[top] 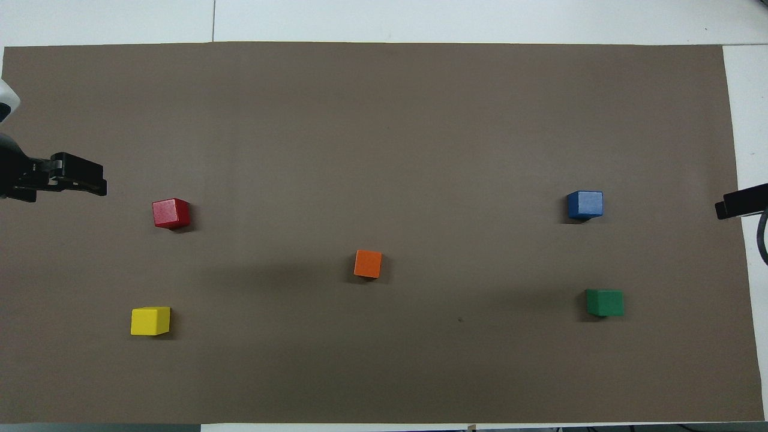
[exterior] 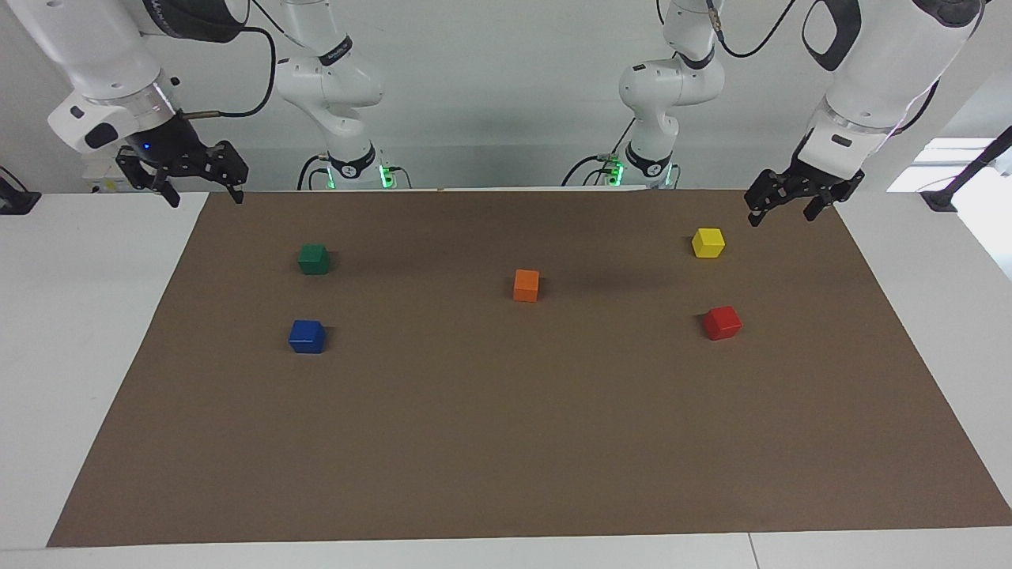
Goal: Transfer red block to right arm and stack on blue block
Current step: 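Move the left gripper down onto the red cube and close it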
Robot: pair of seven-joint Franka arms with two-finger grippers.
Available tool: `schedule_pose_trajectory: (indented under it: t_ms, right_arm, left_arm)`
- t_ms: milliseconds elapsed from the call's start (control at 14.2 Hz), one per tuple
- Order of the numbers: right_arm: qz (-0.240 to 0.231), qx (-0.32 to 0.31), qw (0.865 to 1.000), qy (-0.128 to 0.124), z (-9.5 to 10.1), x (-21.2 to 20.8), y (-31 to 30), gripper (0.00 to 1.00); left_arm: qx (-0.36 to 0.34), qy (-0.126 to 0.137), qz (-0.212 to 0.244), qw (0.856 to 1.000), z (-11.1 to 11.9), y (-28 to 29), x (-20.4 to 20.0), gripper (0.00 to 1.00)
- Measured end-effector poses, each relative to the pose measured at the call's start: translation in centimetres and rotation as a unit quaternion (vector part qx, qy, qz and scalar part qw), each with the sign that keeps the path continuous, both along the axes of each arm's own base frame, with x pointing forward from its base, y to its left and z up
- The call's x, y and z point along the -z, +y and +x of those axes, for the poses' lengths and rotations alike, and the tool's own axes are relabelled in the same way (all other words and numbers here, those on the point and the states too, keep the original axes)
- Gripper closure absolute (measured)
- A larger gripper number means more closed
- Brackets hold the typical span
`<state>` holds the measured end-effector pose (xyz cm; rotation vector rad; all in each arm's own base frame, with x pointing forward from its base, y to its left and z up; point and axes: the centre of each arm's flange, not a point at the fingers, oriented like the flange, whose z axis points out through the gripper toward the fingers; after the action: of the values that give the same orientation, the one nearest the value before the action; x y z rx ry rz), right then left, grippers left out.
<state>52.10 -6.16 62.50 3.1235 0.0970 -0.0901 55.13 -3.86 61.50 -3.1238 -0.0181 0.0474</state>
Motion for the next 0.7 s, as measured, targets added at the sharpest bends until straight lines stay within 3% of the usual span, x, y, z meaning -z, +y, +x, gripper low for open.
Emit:
schedule_pose_trajectory:
  t_ms: [211,351,703]
  right_arm:
    - [0.0,0.0,1.0,0.0,0.0,0.0,0.0,0.0]
    - [0.0,0.0,1.0,0.0,0.0,0.0,0.0,0.0]
    - [0.001,0.0,1.0,0.006,-0.1,0.6,0.0,0.0]
  left_arm:
    - [0.001,-0.004,0.0,1.0,0.1,-0.1,0.1,0.0]
    - [0.0,-0.024,-0.002,1.0,0.8,0.0,1.5,0.0]
    - [-0.001,-0.051,-0.006,0.999,2.0,0.4,14.2,0.0]
